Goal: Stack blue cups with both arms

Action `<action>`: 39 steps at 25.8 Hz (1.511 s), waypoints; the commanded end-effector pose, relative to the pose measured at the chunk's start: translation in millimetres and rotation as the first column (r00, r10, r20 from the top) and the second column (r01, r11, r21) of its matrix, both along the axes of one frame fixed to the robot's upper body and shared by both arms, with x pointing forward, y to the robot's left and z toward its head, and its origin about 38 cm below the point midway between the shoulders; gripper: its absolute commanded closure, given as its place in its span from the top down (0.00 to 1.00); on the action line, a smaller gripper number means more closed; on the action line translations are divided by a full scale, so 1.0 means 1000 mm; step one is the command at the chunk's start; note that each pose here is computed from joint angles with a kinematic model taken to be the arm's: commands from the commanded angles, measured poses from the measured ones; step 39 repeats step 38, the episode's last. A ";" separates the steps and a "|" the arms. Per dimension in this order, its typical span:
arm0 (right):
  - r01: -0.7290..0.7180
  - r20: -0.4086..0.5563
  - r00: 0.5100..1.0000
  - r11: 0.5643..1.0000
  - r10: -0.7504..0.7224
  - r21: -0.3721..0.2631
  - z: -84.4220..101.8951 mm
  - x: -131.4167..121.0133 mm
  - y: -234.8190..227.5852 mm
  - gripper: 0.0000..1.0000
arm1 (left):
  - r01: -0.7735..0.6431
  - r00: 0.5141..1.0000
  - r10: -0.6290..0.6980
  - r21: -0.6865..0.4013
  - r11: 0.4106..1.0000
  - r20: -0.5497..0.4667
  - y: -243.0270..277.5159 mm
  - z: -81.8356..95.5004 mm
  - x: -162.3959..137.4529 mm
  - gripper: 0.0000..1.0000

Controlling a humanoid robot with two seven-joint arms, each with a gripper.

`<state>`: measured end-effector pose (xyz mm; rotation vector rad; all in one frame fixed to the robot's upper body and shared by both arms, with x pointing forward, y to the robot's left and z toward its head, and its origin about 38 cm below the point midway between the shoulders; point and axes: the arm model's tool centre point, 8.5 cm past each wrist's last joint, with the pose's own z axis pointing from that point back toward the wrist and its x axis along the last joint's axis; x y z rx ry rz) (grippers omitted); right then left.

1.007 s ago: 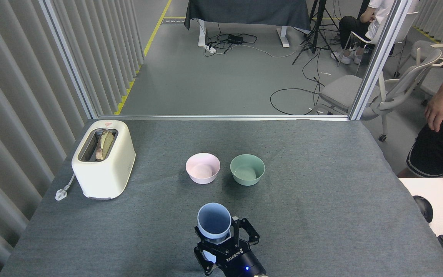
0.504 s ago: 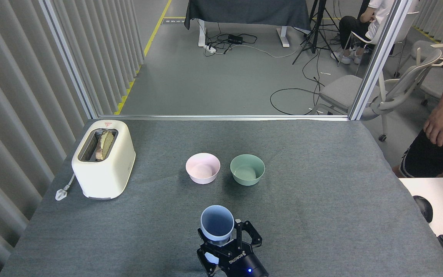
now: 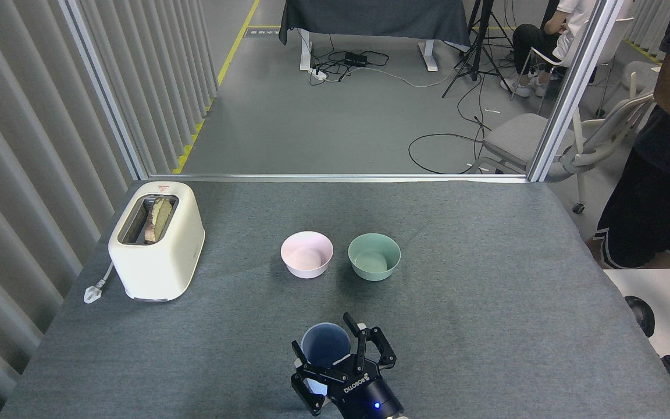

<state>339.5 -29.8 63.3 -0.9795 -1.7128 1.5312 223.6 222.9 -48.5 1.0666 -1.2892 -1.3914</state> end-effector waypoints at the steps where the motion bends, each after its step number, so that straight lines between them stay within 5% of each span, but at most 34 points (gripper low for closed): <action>1: 0.025 0.116 0.992 0.992 -0.040 0.127 0.039 0.006 -0.011 1.00 | 0.001 1.000 -0.001 -0.001 1.000 0.000 0.000 0.000 0.000 1.00; 4: 0.150 0.093 0.981 0.967 -0.172 0.207 0.043 0.020 -0.060 1.00 | 0.000 1.000 0.000 0.000 1.000 0.000 0.000 0.000 0.000 1.00; 7: 0.274 0.037 0.959 0.951 -0.282 0.145 0.012 0.013 -0.124 1.00 | 0.000 1.000 0.000 0.000 1.000 0.000 0.000 0.000 0.000 1.00; 10: 0.313 -0.043 0.949 0.949 -0.312 0.039 -0.031 -0.027 -0.178 1.00 | 0.001 1.000 -0.001 -0.002 1.000 0.003 -0.001 0.001 0.001 1.00; 13: 0.368 -0.103 0.926 0.930 -0.364 0.021 -0.065 -0.076 -0.208 1.00 | 0.001 1.000 -0.001 -0.002 1.000 0.016 -0.001 0.004 0.005 1.00; 18: 0.431 -0.170 0.888 0.902 -0.427 -0.012 -0.089 -0.127 -0.233 1.00 | -0.010 0.999 0.010 0.003 1.000 0.035 0.004 0.009 0.012 1.00; 39: 0.524 -0.191 0.834 0.851 -0.518 -0.020 -0.092 -0.146 -0.266 1.00 | -0.102 0.993 0.101 0.026 0.994 0.055 0.035 0.015 0.015 1.00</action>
